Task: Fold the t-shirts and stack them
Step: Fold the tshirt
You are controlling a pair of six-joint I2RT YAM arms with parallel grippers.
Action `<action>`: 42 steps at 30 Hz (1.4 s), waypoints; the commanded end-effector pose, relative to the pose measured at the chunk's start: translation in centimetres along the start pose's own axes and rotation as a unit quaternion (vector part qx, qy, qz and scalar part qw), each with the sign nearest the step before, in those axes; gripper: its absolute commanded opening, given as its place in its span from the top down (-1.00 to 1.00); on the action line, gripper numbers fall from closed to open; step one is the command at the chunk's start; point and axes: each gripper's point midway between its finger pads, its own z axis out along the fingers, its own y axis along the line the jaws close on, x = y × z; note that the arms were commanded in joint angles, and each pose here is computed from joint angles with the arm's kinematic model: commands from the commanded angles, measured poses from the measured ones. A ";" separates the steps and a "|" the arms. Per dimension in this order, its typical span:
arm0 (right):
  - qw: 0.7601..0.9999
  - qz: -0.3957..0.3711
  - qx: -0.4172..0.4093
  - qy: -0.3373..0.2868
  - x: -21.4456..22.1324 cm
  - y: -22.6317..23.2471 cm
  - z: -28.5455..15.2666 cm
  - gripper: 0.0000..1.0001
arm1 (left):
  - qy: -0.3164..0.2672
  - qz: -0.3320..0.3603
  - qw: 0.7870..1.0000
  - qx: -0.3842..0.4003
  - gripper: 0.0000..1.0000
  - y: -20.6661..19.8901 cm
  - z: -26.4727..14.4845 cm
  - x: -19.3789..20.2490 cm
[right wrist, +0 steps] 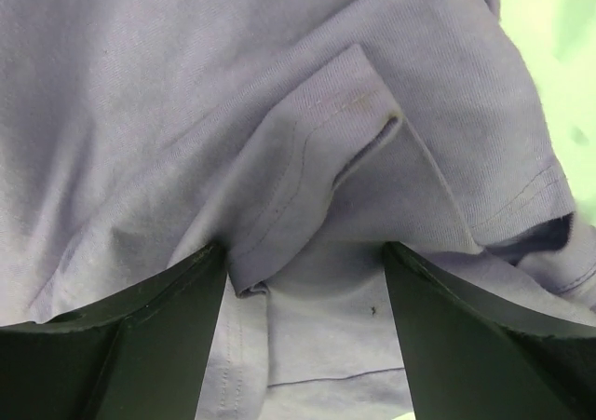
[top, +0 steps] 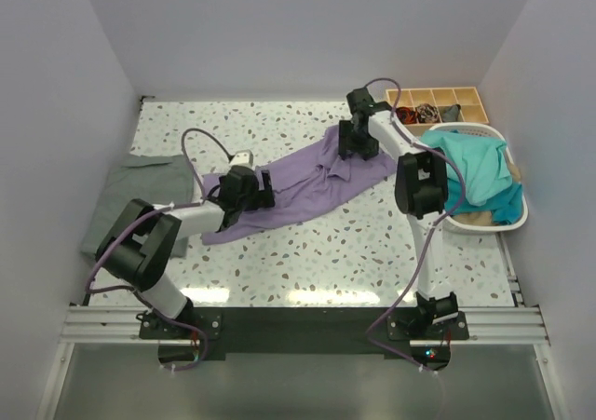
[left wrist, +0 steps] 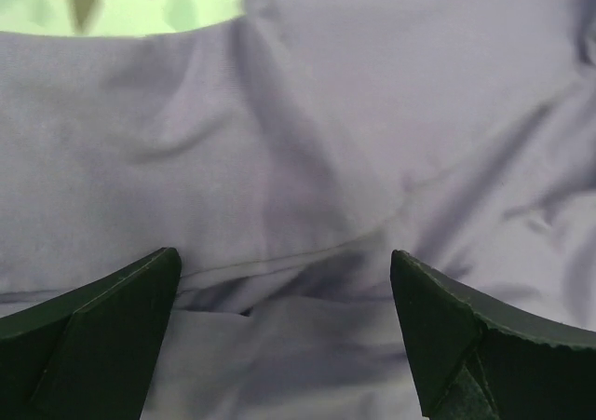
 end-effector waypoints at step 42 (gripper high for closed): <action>0.986 -0.112 -0.104 -0.069 0.0 4.6 -4.3 -0.61 | 0.069 0.113 0.984 0.120 -1.00 -14.0 -8.0 6.9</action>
